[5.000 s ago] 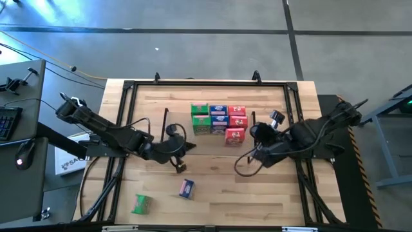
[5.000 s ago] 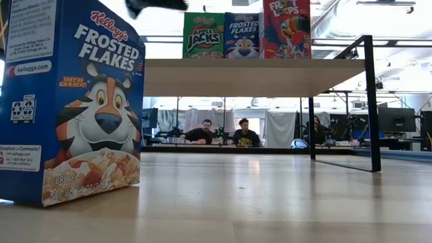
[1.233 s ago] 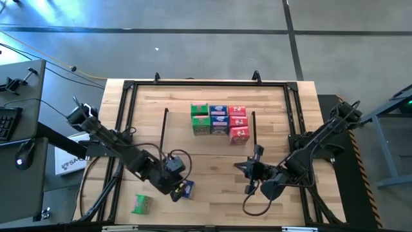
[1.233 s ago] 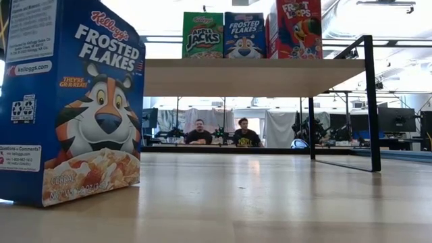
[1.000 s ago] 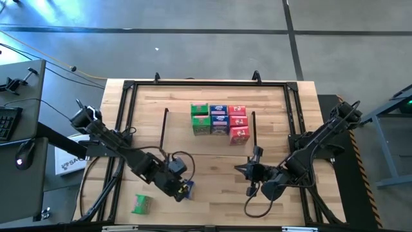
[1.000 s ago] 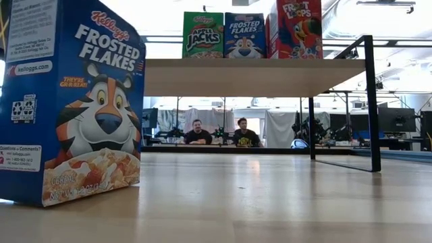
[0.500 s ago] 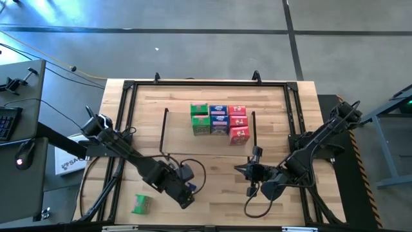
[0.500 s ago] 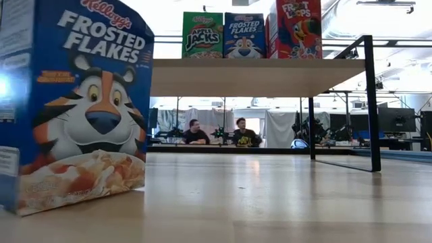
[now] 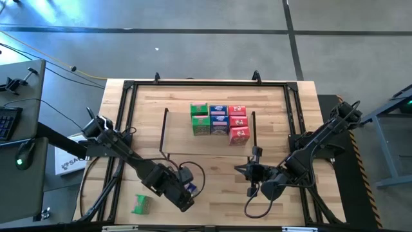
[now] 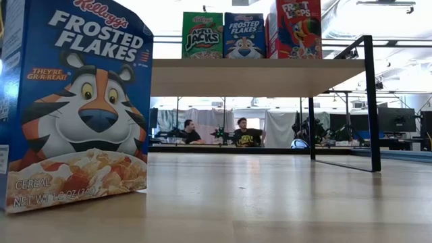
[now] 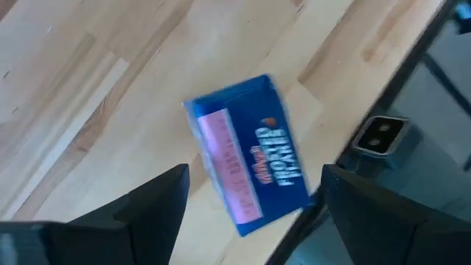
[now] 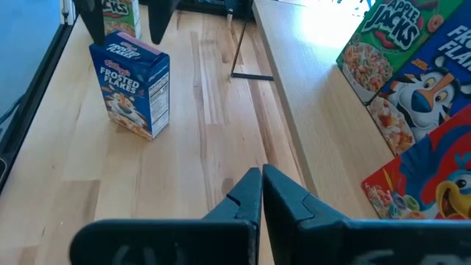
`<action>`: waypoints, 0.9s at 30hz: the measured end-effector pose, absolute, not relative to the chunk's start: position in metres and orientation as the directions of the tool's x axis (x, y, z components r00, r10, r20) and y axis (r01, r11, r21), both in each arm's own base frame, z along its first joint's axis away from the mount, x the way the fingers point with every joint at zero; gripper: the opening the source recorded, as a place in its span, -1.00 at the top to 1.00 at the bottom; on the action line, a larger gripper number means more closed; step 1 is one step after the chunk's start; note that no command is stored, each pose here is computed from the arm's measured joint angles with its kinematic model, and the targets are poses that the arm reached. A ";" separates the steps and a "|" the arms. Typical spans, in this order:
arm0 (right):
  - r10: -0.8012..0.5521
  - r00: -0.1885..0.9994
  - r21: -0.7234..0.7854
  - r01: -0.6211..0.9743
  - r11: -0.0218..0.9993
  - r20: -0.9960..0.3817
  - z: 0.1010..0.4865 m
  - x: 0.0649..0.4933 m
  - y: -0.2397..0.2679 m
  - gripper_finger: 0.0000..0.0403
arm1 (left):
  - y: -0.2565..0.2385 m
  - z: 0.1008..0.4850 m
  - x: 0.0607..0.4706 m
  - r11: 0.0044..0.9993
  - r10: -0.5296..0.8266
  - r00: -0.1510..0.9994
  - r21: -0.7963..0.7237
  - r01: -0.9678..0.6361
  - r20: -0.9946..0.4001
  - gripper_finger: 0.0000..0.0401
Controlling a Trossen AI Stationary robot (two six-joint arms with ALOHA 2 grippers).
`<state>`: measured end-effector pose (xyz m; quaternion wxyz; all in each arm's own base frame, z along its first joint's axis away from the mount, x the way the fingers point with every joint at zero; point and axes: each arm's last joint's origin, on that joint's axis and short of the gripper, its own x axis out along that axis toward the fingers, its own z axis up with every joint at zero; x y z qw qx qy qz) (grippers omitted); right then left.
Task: Stack cereal on shelf
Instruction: Put the blue cereal box on the shelf aligned with the other blue cereal box
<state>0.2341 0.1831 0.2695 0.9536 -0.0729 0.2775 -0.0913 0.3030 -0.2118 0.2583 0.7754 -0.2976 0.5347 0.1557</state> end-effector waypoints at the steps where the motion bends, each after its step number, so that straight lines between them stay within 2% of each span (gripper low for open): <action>1: -0.215 0.829 -0.192 0.132 0.972 -0.516 0.269 0.234 0.183 0.99 | -0.214 0.255 0.303 0.777 -0.072 0.370 -0.284 -0.561 -0.926 -0.52; 9: -0.215 0.828 -0.203 0.126 0.971 -0.517 0.269 0.234 0.183 0.99 | -0.220 0.238 0.306 0.792 -0.055 0.317 -0.235 -0.563 -0.947 -0.57; 13: -0.216 0.827 -0.204 0.126 0.971 -0.518 0.269 0.234 0.183 0.99 | -0.224 0.237 0.302 0.822 -0.031 0.324 -0.209 -0.530 -0.946 -0.51; 16: -0.216 0.828 -0.203 0.127 0.971 -0.518 0.269 0.234 0.183 0.99 | -0.225 0.237 0.300 0.853 -0.019 0.323 -0.184 -0.489 -0.946 -0.36; 23: -0.215 0.829 -0.199 0.128 0.971 -0.516 0.269 0.234 0.183 0.99 | -0.220 0.244 0.304 0.932 -0.024 0.323 -0.138 -0.335 -0.946 0.18; 27: -0.213 0.833 -0.194 0.129 0.972 -0.511 0.270 0.235 0.183 0.99 | -0.211 0.269 0.311 0.967 -0.013 0.355 -0.102 -0.233 -0.935 0.33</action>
